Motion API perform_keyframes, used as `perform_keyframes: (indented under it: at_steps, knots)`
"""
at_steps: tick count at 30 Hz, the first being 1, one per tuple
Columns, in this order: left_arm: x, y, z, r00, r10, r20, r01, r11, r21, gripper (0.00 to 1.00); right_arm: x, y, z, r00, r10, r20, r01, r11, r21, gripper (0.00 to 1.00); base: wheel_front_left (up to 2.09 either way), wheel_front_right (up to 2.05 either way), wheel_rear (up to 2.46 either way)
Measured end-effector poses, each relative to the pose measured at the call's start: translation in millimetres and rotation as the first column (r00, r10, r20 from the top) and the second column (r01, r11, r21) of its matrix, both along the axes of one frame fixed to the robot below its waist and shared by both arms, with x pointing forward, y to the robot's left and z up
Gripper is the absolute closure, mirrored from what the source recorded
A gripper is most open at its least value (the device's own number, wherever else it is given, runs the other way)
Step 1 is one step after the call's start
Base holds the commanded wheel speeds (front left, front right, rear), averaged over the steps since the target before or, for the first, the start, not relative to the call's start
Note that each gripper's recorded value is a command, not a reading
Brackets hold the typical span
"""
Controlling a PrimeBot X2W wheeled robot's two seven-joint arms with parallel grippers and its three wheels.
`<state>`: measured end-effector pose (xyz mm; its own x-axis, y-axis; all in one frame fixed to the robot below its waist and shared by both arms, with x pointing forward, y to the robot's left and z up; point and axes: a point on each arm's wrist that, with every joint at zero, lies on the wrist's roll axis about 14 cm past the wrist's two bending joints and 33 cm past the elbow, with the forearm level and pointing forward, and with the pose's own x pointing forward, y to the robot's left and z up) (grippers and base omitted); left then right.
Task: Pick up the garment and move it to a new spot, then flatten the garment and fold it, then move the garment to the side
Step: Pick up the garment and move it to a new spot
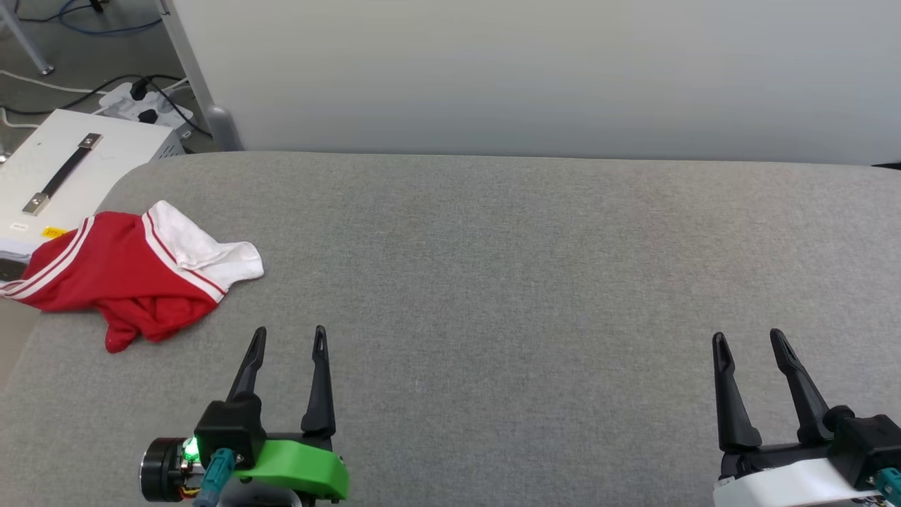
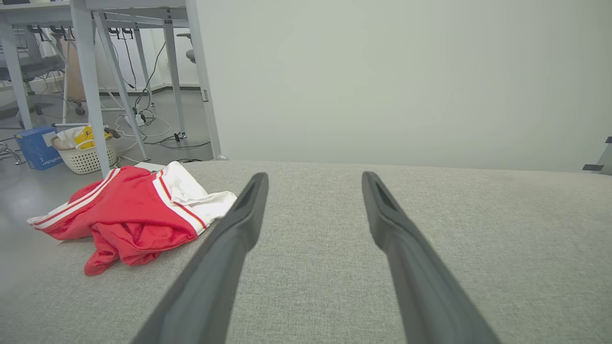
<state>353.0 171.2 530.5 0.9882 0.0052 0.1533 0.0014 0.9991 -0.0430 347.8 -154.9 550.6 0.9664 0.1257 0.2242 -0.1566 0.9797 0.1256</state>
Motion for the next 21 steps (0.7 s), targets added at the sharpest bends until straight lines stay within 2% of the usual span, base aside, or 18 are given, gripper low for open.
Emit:
perform_keyframes:
  at_steps: [12, 21]
  knots:
    - [-12.5, 36.1, -6.4, 0.993, 0.116, -0.022, -0.116, 0.993, 0.005, 0.0, 15.5, 31.2, -5.7, 0.995, 0.097, -0.016, -0.097, 0.995, -0.005, 0.0, 0.0, 0.0, 0.0]
    - [-32.9, 75.0, -10.2, 0.968, 0.249, -0.038, -0.249, 0.968, 0.006, 0.0, 29.2, 66.4, -10.1, 0.979, 0.201, -0.026, -0.202, 0.979, -0.009, 0.0, 0.0, 0.0, 0.0]
